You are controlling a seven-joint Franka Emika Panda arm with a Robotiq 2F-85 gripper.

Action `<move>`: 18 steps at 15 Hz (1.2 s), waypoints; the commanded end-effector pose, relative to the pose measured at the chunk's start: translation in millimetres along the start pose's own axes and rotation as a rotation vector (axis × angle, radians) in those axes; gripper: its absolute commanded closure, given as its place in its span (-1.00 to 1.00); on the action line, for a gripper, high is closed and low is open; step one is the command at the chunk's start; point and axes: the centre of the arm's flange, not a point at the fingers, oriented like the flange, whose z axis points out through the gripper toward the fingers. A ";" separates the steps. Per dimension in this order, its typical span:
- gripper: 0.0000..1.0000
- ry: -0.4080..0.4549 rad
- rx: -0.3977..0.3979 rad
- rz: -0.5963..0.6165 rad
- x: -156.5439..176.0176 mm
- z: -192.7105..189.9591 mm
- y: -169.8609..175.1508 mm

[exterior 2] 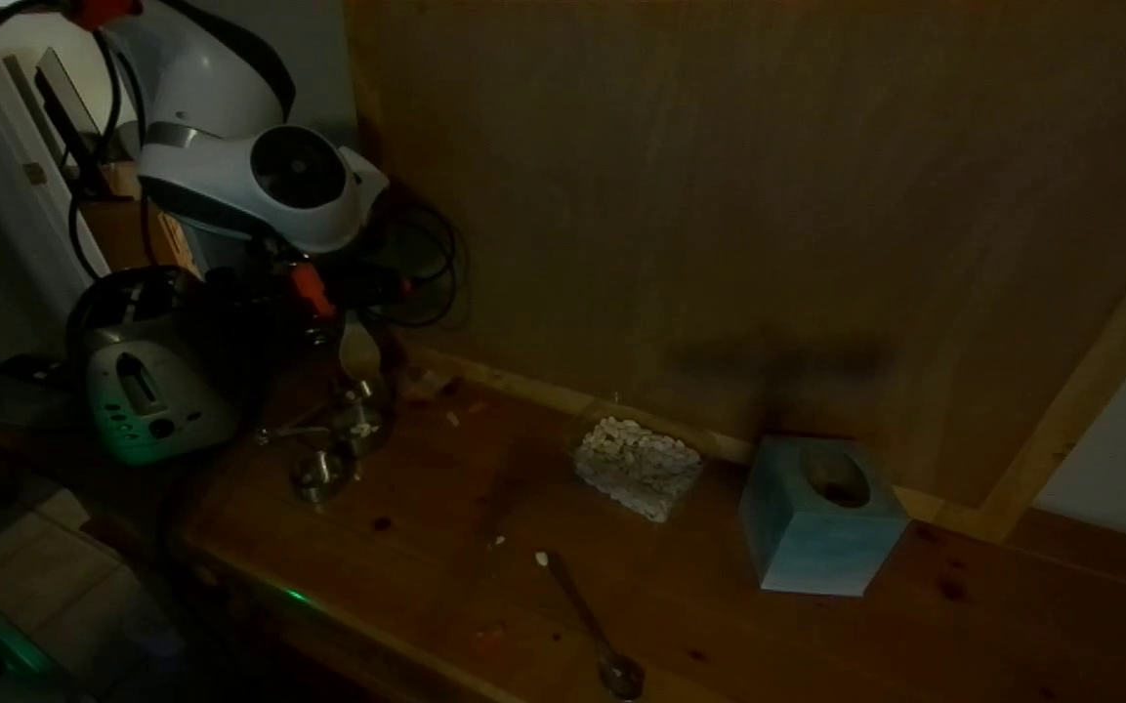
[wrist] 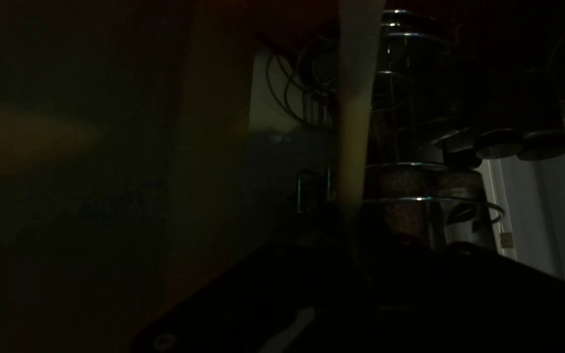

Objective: Put the orange thing on the wooden spoon then put it into the metal measuring cup

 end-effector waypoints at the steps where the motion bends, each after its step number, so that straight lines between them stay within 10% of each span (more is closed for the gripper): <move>1: 0.87 0.011 0.010 -0.017 3.5 3.8 -2.2; 11: 0.87 -0.088 -0.012 -0.075 46.4 -7.9 -20.9; 18: 0.87 -0.335 -0.130 -0.122 74.5 -21.9 -24.5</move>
